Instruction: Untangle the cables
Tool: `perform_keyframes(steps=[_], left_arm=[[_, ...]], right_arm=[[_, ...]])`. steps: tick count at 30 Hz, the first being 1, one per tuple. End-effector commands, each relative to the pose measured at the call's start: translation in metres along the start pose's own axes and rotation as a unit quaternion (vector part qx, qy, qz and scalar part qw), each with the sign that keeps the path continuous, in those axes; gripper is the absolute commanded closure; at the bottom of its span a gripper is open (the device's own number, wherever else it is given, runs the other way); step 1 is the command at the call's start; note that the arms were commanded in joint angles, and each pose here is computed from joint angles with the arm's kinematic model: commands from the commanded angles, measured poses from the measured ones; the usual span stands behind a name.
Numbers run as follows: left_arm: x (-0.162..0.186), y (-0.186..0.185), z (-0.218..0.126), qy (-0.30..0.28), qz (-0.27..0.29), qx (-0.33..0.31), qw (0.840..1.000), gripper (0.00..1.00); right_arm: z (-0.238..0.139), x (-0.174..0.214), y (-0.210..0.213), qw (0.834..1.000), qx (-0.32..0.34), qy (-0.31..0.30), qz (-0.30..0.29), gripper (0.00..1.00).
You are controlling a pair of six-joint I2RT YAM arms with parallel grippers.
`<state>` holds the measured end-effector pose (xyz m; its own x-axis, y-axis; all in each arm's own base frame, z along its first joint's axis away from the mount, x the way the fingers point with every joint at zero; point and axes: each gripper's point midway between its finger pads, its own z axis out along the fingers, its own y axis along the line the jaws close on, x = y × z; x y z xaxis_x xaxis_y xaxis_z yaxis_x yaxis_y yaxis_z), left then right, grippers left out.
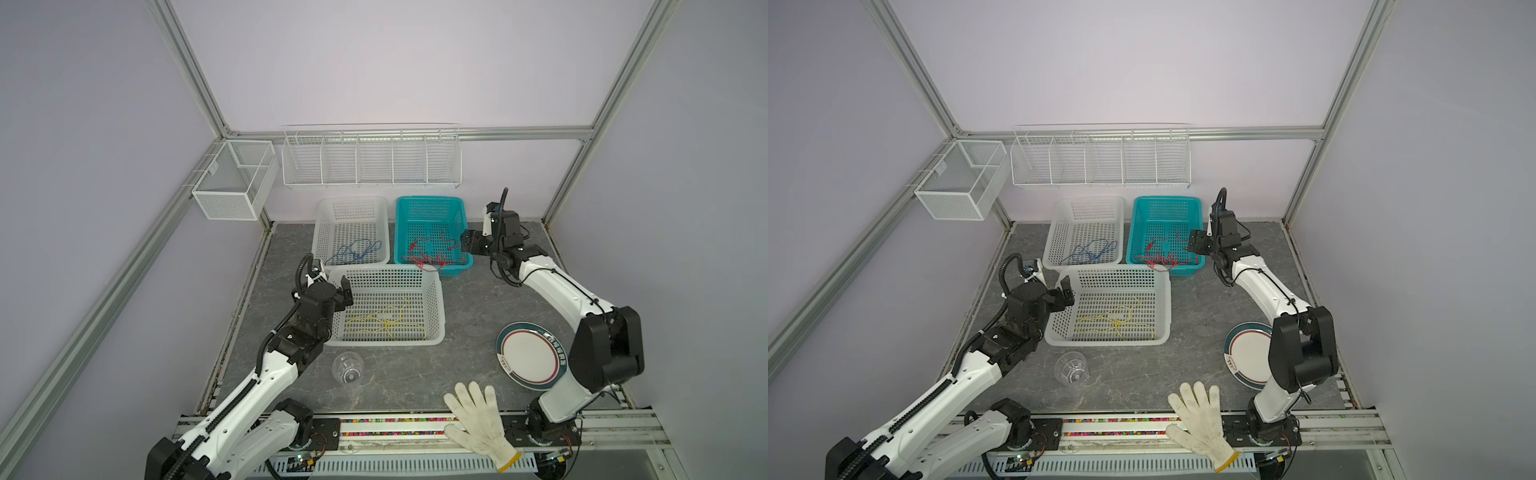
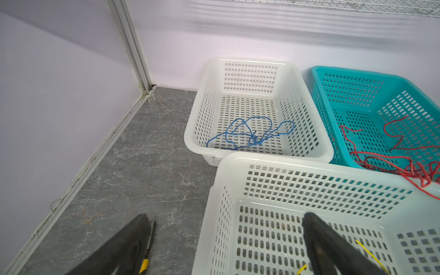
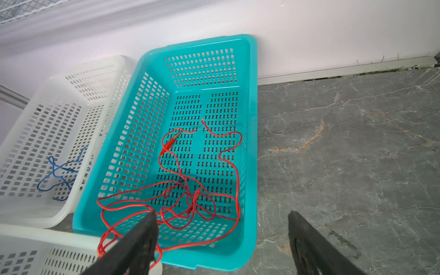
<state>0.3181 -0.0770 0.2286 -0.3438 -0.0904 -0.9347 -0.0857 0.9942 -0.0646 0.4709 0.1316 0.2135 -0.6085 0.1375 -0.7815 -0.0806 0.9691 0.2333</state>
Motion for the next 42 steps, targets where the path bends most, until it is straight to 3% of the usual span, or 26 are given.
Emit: perform_keyframes(steps=[1,9,15,20,25,35,39,42], left_arm=[[-0.009,0.016,-0.001,-0.005,-0.031,-0.025,0.999,0.01],[0.015,0.055,0.017,0.044,-0.071,-0.082,0.993,0.01],[0.037,0.084,0.028,0.061,-0.09,-0.123,0.986,0.01],[0.047,0.091,0.036,0.052,-0.077,-0.13,0.987,0.01],[0.041,0.097,0.043,0.017,-0.053,-0.147,0.988,0.01],[0.027,0.102,0.059,-0.076,-0.005,-0.151,0.986,0.01],[0.036,0.098,0.078,-0.065,0.005,-0.138,0.988,0.01],[0.045,0.097,0.092,-0.058,0.003,-0.124,0.991,0.01]], right_arm=[[-0.016,0.016,-0.008,1.0,0.014,0.005,-0.013,0.11],[-0.054,0.045,-0.037,0.998,0.065,0.0,-0.026,0.0],[-0.076,0.077,-0.085,0.986,0.162,0.006,-0.03,0.12],[-0.085,0.113,-0.134,0.97,0.244,0.006,-0.014,0.11],[-0.083,0.126,-0.17,0.952,0.304,-0.027,-0.019,0.11],[-0.054,0.112,-0.171,0.951,0.27,-0.139,-0.053,0.11],[-0.054,0.104,-0.174,0.943,0.284,-0.153,-0.084,0.11],[-0.047,0.11,-0.175,0.946,0.258,-0.178,-0.078,0.11]])
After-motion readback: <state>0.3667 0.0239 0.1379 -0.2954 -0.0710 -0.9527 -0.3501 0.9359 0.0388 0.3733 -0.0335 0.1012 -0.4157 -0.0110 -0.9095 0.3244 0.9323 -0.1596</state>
